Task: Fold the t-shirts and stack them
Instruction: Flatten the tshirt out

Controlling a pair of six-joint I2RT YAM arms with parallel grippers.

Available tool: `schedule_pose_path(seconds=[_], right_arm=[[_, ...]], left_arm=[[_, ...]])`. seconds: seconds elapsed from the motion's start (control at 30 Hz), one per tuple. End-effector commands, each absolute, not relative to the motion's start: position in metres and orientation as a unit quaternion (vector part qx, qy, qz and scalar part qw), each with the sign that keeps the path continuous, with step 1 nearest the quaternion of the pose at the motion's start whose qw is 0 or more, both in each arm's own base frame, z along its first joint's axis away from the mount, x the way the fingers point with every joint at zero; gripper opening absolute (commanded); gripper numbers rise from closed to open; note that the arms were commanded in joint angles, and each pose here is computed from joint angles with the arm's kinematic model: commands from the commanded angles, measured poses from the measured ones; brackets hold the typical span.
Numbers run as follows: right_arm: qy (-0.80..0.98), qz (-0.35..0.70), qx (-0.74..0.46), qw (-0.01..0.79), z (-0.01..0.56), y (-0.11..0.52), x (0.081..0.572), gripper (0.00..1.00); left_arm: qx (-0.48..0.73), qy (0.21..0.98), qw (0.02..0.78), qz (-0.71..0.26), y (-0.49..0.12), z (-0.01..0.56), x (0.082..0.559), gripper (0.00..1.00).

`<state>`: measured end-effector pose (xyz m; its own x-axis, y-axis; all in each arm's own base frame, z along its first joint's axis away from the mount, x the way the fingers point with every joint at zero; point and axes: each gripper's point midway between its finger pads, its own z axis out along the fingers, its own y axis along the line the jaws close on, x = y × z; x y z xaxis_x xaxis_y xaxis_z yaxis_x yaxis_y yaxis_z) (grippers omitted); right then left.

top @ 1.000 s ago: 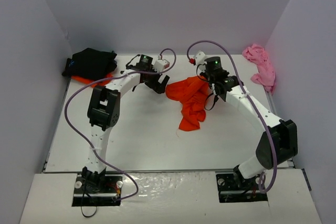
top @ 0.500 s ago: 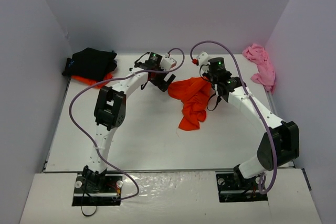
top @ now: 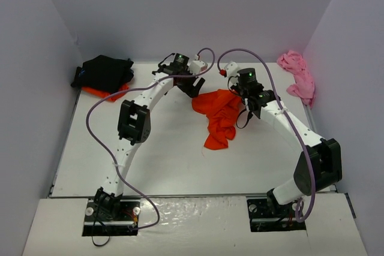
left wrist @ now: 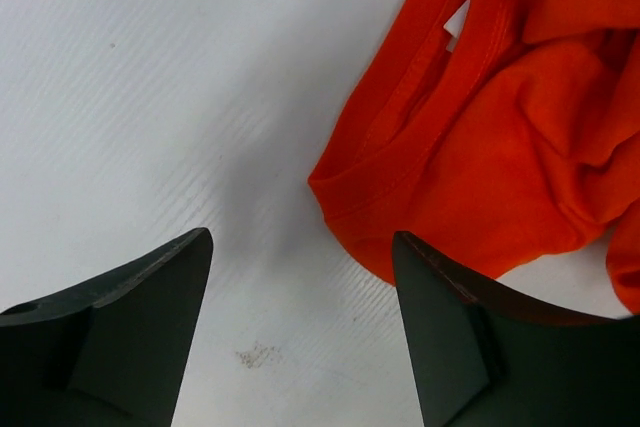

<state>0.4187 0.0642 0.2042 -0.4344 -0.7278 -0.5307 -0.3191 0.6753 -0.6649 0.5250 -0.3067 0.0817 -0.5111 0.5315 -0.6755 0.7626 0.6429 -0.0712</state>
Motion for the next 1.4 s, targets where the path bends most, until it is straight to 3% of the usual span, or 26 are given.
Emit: schedule_pose_path(seconds=[0.0, 0.07, 0.33, 0.5, 0.67, 0.8, 0.83, 0.9, 1.07, 1.37], right_arm=[[0.797, -0.248, -0.300, 0.461, 0.228, 0.062, 0.420, 0.00], [0.797, -0.249, -0.301, 0.460, 0.227, 0.061, 0.420, 0.00], [0.798, -0.248, -0.301, 0.460, 0.226, 0.062, 0.420, 0.00], [0.799, -0.246, -0.300, 0.460, 0.226, 0.063, 0.420, 0.00], [0.799, -0.246, -0.300, 0.459, 0.225, 0.063, 0.420, 0.00], [0.800, -0.243, -0.304, 0.457, 0.223, 0.067, 0.420, 0.00], [0.800, -0.243, -0.305, 0.456, 0.222, 0.067, 0.420, 0.00], [0.801, -0.243, -0.307, 0.454, 0.220, 0.068, 0.420, 0.00], [0.800, -0.242, -0.305, 0.457, 0.222, 0.069, 0.422, 0.00], [0.791, -0.313, -0.260, 0.457, 0.229, 0.045, 0.449, 0.00]], left_arm=[[0.392, 0.823, 0.352, -0.210, -0.321, 0.130, 0.528, 0.76], [0.398, 0.819, 0.351, -0.218, -0.328, 0.128, 0.526, 0.78], [0.420, 0.807, 0.330, -0.252, -0.351, 0.110, 0.517, 0.60], [0.427, 0.803, 0.316, -0.271, -0.363, 0.096, 0.512, 0.58], [0.428, 0.802, 0.310, -0.279, -0.367, 0.086, 0.511, 0.38], [0.428, 0.803, 0.305, -0.280, -0.368, 0.077, 0.512, 0.37], [0.428, 0.803, 0.305, -0.280, -0.368, 0.076, 0.513, 0.28], [0.427, 0.804, 0.304, -0.279, -0.367, 0.074, 0.513, 0.00], [0.424, 0.811, 0.304, -0.264, -0.358, 0.077, 0.516, 0.00], [0.384, 0.814, 0.403, -0.167, -0.288, 0.188, 0.539, 0.00]])
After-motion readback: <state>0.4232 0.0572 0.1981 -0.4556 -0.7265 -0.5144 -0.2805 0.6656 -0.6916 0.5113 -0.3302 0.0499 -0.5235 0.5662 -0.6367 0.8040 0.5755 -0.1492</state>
